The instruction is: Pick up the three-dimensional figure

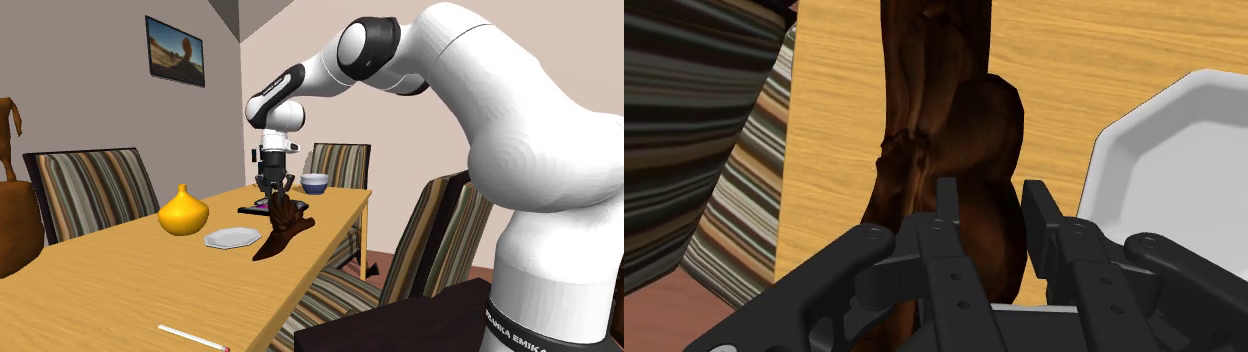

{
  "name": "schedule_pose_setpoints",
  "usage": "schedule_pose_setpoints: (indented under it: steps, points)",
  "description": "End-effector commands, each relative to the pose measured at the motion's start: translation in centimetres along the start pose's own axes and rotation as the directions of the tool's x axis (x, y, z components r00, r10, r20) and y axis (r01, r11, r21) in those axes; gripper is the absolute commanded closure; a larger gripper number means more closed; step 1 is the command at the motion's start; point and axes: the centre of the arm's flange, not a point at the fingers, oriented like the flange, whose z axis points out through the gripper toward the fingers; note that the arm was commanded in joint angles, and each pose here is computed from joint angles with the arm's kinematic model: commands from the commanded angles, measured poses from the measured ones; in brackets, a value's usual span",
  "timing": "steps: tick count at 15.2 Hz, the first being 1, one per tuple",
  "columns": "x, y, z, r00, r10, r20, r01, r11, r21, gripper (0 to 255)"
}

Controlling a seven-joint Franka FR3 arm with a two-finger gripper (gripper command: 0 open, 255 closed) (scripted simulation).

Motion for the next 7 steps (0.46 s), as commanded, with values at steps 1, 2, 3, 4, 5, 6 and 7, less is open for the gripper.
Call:
schedule_pose_setpoints:
  steps: [1,2,3,4,5,6,7]
  points:
    - [-0.1,0.2,-1.2,1.0,0.0,-0.001,0.0,1.0,0.001,255]
    - [-0.2,0.2,-1.7,1.0,0.0,-0.001,0.0,1.0,0.001,255]
    - [-0.3,0.3,-2.2,1.0,0.0,-0.001,0.0,1.0,0.001,255]
    - [-0.4,0.3,-2.7,1.0,0.0,-0.001,0.0,1.0,0.001,255]
    - [-0.5,0.3,-3.2,1.0,0.0,-0.001,0.0,1.0,0.001,255]
    - [-0.6,0.4,-3.3,1.0,0.0,-0.001,0.0,1.0,0.001,255]
    - [-0.6,0.4,-3.3,1.0,0.0,-0.001,0.0,1.0,0.001,255]
